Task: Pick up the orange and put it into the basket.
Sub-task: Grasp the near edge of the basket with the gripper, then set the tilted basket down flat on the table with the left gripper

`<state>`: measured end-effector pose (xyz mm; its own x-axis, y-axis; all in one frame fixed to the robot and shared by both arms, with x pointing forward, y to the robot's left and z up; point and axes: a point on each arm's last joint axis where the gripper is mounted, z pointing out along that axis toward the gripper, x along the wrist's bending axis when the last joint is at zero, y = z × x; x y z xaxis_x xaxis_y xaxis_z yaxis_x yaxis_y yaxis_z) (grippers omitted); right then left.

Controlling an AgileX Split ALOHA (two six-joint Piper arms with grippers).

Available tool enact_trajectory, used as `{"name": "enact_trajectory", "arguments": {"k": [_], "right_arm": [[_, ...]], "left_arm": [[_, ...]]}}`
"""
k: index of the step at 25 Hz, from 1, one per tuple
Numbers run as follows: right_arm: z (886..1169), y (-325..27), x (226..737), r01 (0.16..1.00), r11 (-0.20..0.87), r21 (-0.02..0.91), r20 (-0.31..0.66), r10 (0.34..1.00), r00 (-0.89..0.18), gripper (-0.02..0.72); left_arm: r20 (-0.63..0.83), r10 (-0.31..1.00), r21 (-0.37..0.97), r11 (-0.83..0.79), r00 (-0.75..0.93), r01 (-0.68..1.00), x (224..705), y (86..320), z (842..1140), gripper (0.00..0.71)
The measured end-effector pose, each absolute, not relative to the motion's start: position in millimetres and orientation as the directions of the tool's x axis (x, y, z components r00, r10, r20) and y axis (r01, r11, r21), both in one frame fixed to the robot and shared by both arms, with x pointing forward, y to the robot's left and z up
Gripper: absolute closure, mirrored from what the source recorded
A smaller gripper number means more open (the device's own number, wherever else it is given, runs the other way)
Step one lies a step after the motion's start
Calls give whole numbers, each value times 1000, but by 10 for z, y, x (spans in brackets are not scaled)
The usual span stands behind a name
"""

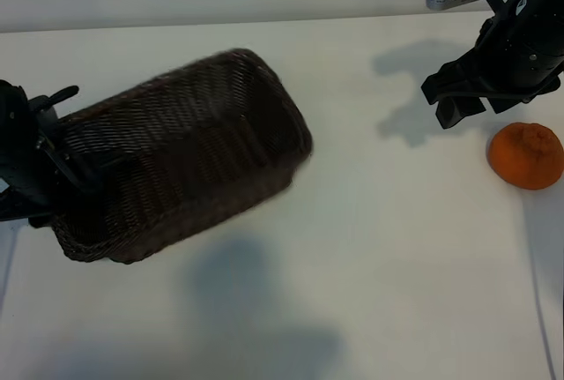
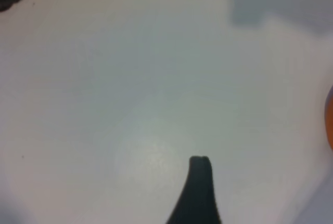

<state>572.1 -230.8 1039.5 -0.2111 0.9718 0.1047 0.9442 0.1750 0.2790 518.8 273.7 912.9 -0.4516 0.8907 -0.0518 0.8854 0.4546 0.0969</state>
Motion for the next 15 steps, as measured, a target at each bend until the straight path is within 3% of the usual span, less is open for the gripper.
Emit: {"name": "enact_trajectory", "arguments": {"k": [15], "right_arm": [[10395, -2308, 5721, 944, 175, 279, 105, 972, -211, 108]], "left_arm": [[-115, 904, 192, 427, -411, 884, 5171, 2730, 9413, 317]]}}
